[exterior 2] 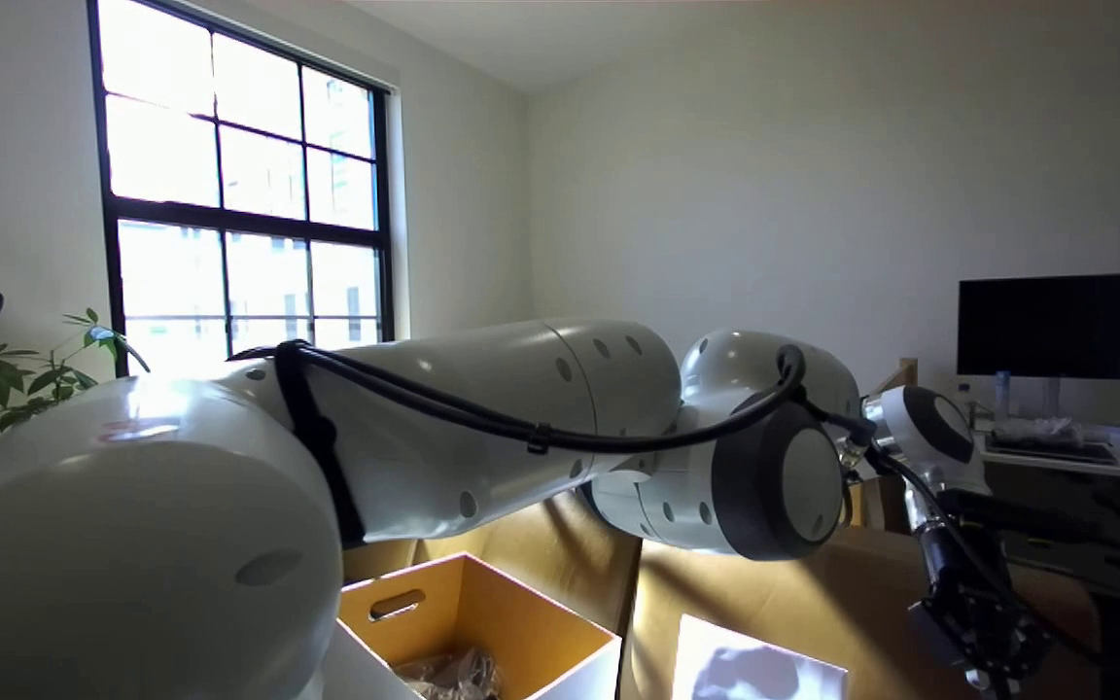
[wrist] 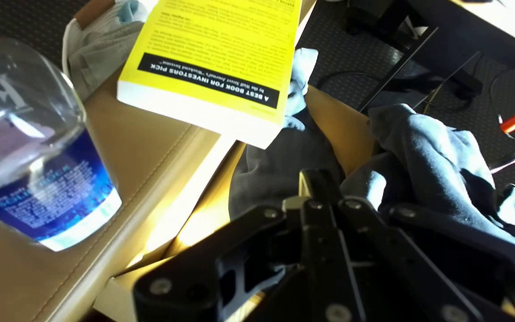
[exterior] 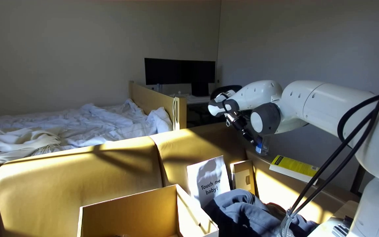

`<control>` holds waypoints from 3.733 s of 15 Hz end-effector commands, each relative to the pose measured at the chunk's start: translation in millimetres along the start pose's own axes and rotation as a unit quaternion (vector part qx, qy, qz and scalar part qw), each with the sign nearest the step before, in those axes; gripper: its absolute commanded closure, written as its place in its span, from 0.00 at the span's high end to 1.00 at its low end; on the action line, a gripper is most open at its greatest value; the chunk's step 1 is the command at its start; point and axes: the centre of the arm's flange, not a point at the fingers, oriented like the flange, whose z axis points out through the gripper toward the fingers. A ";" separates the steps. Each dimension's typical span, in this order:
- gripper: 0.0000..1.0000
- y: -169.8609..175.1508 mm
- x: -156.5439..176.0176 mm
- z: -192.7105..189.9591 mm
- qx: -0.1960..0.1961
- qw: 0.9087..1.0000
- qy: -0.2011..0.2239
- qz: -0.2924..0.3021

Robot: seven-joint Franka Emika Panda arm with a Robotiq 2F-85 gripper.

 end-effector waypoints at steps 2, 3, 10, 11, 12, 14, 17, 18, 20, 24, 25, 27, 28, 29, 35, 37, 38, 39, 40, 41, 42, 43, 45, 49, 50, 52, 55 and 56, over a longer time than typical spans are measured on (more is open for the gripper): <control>0.00 -24.8 -7.0 55.8 -0.022 0.999 -0.045 -0.004; 0.00 -25.9 -17.4 62.3 -0.034 0.997 -0.074 -0.017; 0.00 -22.7 -41.0 60.6 -0.063 0.983 -0.154 -0.083; 0.00 -25.3 -36.2 59.8 -0.064 0.986 -0.132 -0.077; 0.00 -27.4 -30.4 60.6 -0.067 0.987 -0.125 -0.076; 0.00 -32.6 -12.3 68.3 -0.095 0.989 -0.090 -0.065; 0.00 -27.7 24.2 68.8 -0.143 0.989 -0.011 -0.043; 0.00 -28.1 32.8 64.2 -0.140 0.989 0.017 -0.034; 0.00 -32.6 28.8 55.6 -0.116 0.991 0.054 -0.025; 0.01 19.5 45.5 19.4 -0.077 0.995 0.045 -0.037; 0.01 20.3 43.4 15.7 -0.076 0.995 0.057 -0.037; 0.01 20.6 42.3 8.2 -0.081 0.993 0.074 -0.037; 0.00 20.1 42.7 5.5 -0.084 0.993 0.078 -0.037; 0.00 13.2 41.8 19.8 -0.081 0.994 0.057 -0.043; 0.00 -27.6 35.1 53.0 -0.013 0.993 -0.007 -0.120; 0.00 -28.5 46.4 66.4 0.006 0.992 -0.027 -0.127; 0.00 -31.3 49.1 71.7 0.022 0.990 -0.038 -0.135; 0.00 -33.7 48.8 78.5 0.032 0.989 -0.048 -0.137; 0.00 -33.8 47.1 82.8 0.044 0.988 -0.058 -0.136; 0.00 -34.5 38.7 82.1 0.052 0.988 -0.063 -0.134; 0.00 -35.5 30.0 79.0 0.054 0.988 -0.065 -0.129; 0.00 -39.7 17.3 72.1 0.053 0.988 -0.068 -0.130; 0.00 -52.8 -4.4 59.9 0.050 0.984 -0.088 -0.150; 0.00 -64.9 -30.8 43.3 0.059 0.958 -0.167 -0.225; 0.00 -65.4 -30.2 40.5 0.063 0.951 -0.185 -0.242; 0.00 -55.2 -22.5 28.3 0.080 0.939 -0.207 -0.265; 0.01 -39.8 0.2 11.4 0.073 0.946 -0.186 -0.254; 0.01 -39.8 0.1 11.6 0.074 0.946 -0.187 -0.255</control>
